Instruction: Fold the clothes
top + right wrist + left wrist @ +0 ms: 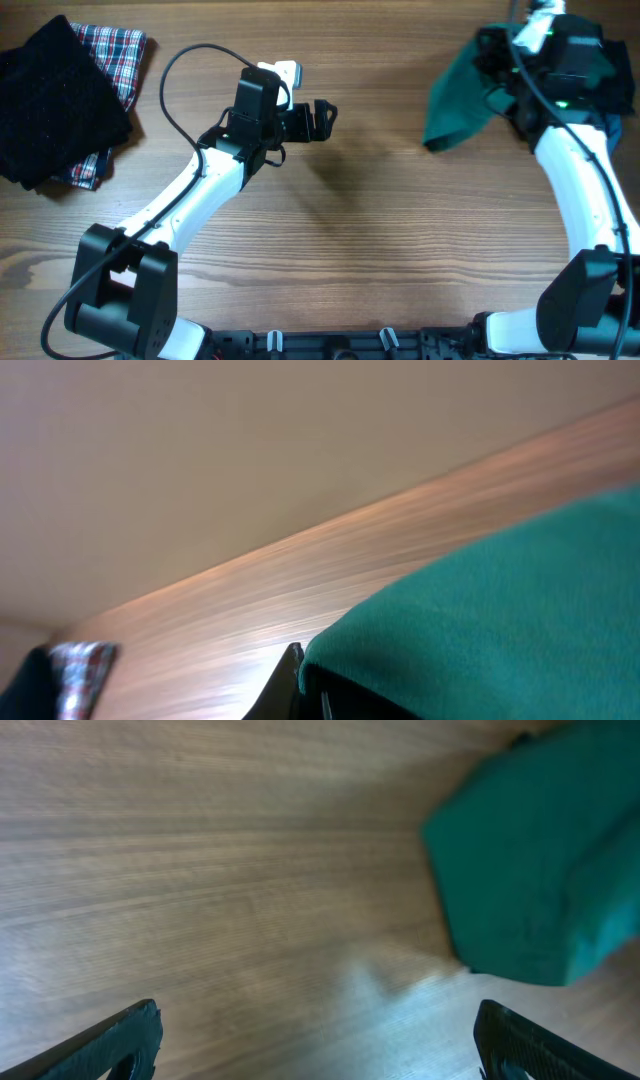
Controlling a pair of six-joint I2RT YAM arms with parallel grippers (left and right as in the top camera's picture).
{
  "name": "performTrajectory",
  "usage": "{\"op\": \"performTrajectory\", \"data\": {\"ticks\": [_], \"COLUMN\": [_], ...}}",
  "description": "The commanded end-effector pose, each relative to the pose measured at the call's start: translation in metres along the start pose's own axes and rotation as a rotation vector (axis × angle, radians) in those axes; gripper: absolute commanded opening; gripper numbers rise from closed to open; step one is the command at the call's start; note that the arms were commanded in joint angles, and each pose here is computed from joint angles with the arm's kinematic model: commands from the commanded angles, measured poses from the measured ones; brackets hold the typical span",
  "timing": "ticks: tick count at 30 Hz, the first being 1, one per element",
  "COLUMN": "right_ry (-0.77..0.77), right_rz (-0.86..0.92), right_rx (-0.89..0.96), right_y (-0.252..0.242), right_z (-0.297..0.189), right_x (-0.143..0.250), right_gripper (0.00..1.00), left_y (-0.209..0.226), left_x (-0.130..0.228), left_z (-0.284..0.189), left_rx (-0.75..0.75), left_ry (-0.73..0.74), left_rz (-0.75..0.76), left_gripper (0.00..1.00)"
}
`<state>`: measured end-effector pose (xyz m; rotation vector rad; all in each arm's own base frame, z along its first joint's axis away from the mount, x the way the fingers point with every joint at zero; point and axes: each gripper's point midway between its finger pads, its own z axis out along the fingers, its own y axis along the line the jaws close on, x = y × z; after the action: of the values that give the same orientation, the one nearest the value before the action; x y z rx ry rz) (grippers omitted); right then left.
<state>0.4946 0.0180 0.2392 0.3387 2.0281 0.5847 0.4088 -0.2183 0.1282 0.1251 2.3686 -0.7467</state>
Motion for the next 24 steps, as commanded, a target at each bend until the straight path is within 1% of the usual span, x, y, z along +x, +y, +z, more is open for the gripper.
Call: {"op": "performTrajectory", "data": {"ticks": [1, 3, 6, 8, 11, 14, 16, 20, 22, 24], "right_ry": [-0.008, -0.026, -0.072, -0.111, -0.147, -0.111, -0.081, -0.039, -0.013, -0.008], "right_rz": [-0.016, -0.02, -0.025, -0.034, -0.039, -0.012, 0.009, 0.03, 0.053, 0.071], "right_rx": [-0.16, -0.202, -0.24, -0.229, -0.234, -0.282, -0.322, -0.401, -0.43, -0.449], "right_y": [0.072, 0.099, 0.139, 0.154, 0.167, 0.177, 0.183, 0.197, 0.202, 0.205], "right_z": [0.001, 0.001, -0.003, -0.005, -0.007, -0.008, -0.009, -0.014, -0.016, -0.018], "right_x": [0.0, -0.002, -0.01, -0.015, -0.017, -0.011, -0.006, -0.001, 0.003, 0.002], "right_gripper": [0.04, 0.04, 0.04, 0.04, 0.04, 0.04, 0.04, 0.04, 0.04, 0.04], "left_y": [-0.01, -0.01, -0.025, -0.035, -0.046, -0.054, -0.052, -0.036, -0.035, -0.037], "left_x": [0.008, 0.01, 0.016, 0.021, 0.031, 0.033, 0.032, 0.027, 0.025, 0.018], "left_z": [0.002, 0.002, 0.0, -0.003, -0.007, -0.007, -0.002, 0.008, 0.009, 0.011], "left_rx": [0.052, 0.055, 0.139, 0.196, 0.265, 0.296, 0.249, 0.085, 0.052, 0.036], "left_ry": [0.051, 0.06, 0.096, 0.132, 0.187, 0.177, 0.147, 0.093, 0.073, 0.034], "left_rz": [-0.015, -0.02, -0.024, -0.069, -0.084, 0.017, 0.085, 0.114, 0.124, 0.102], "left_gripper": [1.0, 1.0, 1.0, 1.0, 1.0, 1.0, 1.0, 1.0, 1.0, 1.0]}}
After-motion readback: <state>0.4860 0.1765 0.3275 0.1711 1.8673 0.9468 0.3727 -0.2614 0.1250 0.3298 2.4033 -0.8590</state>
